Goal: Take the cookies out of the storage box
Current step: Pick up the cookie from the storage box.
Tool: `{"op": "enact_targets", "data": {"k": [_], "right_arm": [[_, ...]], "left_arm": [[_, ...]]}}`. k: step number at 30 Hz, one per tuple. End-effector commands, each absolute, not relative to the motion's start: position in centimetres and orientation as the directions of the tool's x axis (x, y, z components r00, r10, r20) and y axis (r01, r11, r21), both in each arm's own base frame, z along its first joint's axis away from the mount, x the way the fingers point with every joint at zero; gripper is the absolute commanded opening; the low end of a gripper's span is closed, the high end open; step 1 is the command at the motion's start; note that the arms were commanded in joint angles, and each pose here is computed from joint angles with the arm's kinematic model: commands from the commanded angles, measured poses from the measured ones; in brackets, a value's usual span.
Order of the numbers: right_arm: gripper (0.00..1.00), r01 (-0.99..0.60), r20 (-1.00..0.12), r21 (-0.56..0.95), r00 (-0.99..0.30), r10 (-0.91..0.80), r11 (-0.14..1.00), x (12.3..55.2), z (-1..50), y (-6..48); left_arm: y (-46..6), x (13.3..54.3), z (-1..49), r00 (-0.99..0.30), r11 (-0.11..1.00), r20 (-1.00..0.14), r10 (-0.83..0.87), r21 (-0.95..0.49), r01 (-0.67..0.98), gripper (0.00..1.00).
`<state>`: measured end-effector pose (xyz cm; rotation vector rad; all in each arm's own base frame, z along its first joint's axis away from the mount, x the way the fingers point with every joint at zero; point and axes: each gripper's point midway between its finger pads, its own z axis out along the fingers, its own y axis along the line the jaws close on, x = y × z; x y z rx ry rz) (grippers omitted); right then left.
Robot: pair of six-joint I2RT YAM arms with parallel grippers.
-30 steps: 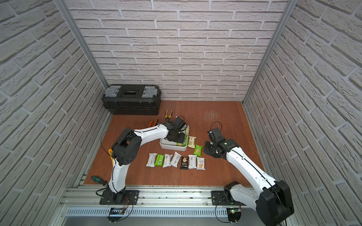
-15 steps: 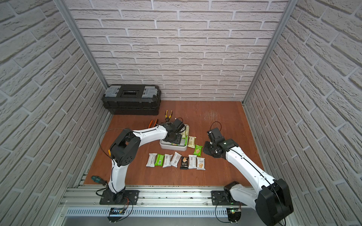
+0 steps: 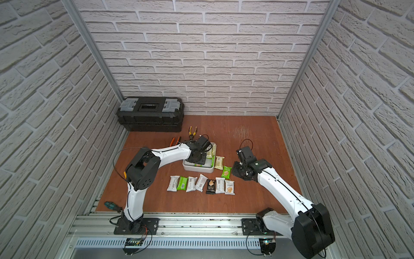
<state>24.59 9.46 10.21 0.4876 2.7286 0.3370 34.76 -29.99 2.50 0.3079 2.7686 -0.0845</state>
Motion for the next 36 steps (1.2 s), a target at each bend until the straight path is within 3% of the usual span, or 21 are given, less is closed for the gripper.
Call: {"op": "enact_targets", "data": {"k": [1,19,36], "right_arm": [[0.27,0.299,-0.311,0.308,-0.866,0.392,0.903,24.7,10.6,9.3],[0.27,0.283,-0.324,0.312,-0.866,0.382,0.907,25.3,11.1,9.5],[0.27,0.276,-0.326,0.311,-0.868,0.375,0.909,25.4,11.2,9.5]], "left_arm": [[-29.6,33.4,1.0,-0.93,0.972,-0.289,0.229,0.008,0.237,0.49],[-30.0,34.1,6.1,-0.88,0.968,-0.408,0.243,0.04,0.249,0.42],[-26.3,35.2,13.9,-0.812,0.98,-0.55,0.193,0.064,0.19,0.41]]}}
